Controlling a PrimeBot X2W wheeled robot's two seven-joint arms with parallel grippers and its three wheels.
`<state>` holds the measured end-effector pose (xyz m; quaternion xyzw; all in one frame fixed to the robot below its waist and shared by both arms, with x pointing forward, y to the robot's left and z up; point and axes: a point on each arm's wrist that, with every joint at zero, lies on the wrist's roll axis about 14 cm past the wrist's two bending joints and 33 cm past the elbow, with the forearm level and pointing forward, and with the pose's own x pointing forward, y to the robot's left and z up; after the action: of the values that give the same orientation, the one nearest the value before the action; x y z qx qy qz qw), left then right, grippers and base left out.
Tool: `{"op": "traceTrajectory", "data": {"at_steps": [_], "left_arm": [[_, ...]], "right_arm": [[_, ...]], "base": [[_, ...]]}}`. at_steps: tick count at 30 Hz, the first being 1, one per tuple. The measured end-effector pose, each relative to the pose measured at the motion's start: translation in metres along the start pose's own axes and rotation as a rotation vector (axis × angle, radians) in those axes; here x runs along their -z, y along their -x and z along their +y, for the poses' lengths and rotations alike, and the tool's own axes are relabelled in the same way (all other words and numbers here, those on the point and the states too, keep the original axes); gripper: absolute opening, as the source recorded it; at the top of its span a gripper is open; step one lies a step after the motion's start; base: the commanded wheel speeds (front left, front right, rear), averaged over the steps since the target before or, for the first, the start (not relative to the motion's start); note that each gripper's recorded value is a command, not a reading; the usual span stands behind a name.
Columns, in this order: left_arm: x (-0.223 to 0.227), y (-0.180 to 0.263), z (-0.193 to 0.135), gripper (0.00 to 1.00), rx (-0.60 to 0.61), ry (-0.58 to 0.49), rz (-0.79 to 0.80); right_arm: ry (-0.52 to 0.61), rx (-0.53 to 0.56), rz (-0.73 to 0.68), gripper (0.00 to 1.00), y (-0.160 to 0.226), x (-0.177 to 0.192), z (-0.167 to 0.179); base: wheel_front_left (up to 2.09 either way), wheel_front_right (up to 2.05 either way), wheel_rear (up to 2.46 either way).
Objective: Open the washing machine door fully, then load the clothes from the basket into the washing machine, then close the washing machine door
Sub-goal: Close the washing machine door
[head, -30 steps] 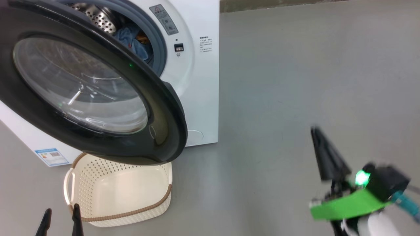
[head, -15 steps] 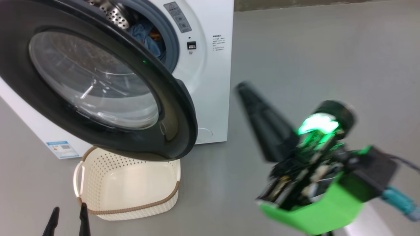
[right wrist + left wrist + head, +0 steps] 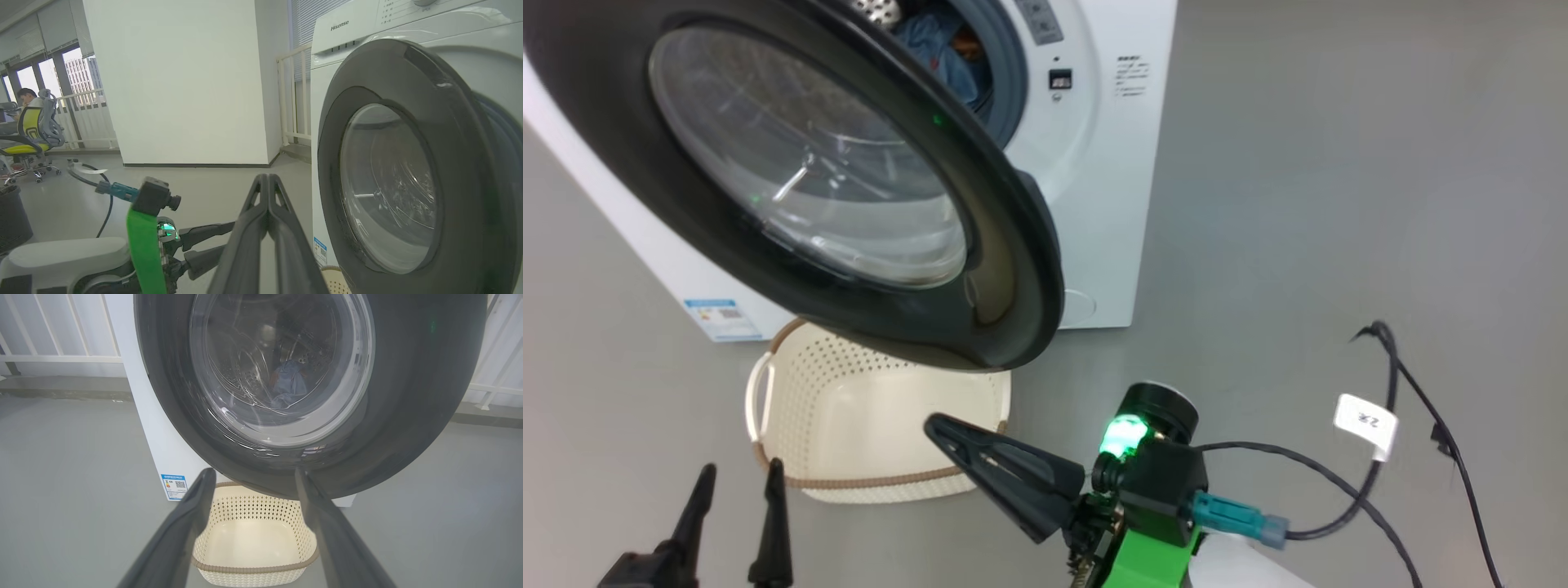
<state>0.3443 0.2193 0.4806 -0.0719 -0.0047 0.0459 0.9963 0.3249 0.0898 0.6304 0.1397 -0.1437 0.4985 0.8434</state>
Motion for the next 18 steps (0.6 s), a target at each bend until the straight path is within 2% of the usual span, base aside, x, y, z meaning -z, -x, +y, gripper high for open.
{"op": "traceTrajectory", "data": {"at_steps": [9, 18], "left_arm": [[0.0, -0.014, -0.001, 1.0, -0.007, 0.015, -0.003], [0.007, -0.027, 0.002, 1.0, -0.024, 0.018, 0.018]], "right_arm": [[-0.039, 0.06, 0.182, 0.0, 0.008, 0.073, -0.042], [-0.054, 0.13, 0.219, 0.0, 0.001, 0.101, -0.09]], "base": [[0.0, 0.0, 0.0], [0.0, 0.0, 0.0]]}}
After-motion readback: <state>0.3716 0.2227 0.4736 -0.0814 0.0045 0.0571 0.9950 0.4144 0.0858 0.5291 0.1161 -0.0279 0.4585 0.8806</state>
